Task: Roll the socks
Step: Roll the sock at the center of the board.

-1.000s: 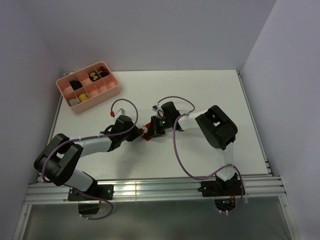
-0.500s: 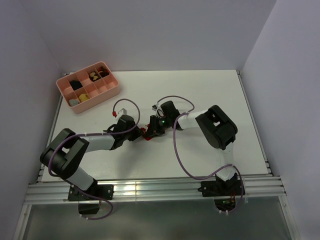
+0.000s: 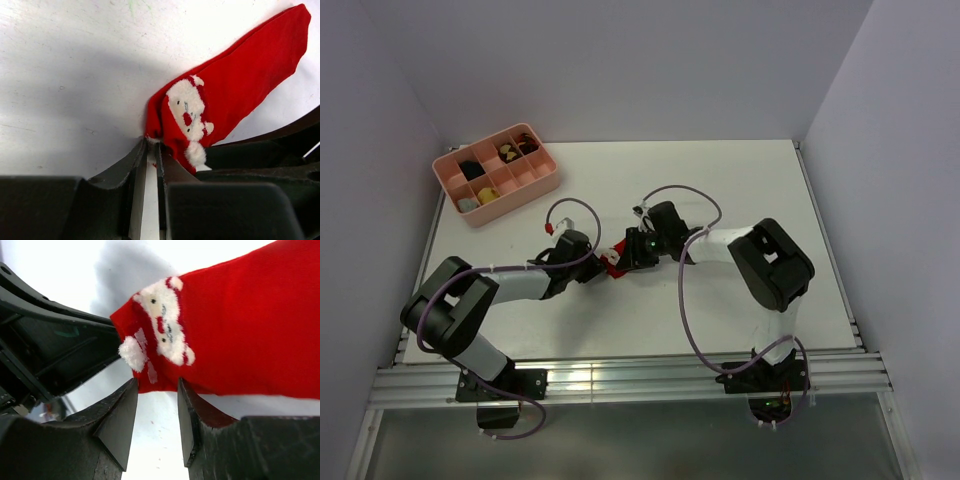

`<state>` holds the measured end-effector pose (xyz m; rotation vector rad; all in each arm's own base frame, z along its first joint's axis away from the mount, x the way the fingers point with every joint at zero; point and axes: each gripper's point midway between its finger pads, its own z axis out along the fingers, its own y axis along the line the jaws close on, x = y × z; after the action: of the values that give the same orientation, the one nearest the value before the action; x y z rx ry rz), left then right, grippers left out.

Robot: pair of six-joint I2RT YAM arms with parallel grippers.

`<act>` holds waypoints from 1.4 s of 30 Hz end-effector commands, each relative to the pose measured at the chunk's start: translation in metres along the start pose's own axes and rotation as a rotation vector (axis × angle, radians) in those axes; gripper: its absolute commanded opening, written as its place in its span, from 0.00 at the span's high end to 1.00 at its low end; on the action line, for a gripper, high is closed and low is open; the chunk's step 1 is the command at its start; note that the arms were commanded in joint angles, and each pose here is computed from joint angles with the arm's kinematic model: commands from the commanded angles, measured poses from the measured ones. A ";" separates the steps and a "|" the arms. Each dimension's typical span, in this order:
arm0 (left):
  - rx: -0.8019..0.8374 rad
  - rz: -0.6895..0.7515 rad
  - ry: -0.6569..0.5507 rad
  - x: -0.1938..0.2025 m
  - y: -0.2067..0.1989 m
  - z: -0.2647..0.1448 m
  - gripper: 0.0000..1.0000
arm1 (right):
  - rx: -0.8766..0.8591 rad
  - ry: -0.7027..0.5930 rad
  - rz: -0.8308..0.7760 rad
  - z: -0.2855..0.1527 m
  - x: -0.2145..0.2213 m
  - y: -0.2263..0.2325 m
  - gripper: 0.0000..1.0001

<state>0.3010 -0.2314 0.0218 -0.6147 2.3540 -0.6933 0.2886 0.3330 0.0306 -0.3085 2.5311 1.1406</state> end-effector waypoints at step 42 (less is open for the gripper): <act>-0.002 0.010 -0.028 -0.010 -0.011 -0.011 0.84 | 0.358 -0.306 -0.812 0.012 -0.003 0.023 0.44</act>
<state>0.2959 -0.2255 0.0251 -0.6200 2.3699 -0.6529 0.2690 0.3440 0.0209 -0.8931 2.0558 0.4314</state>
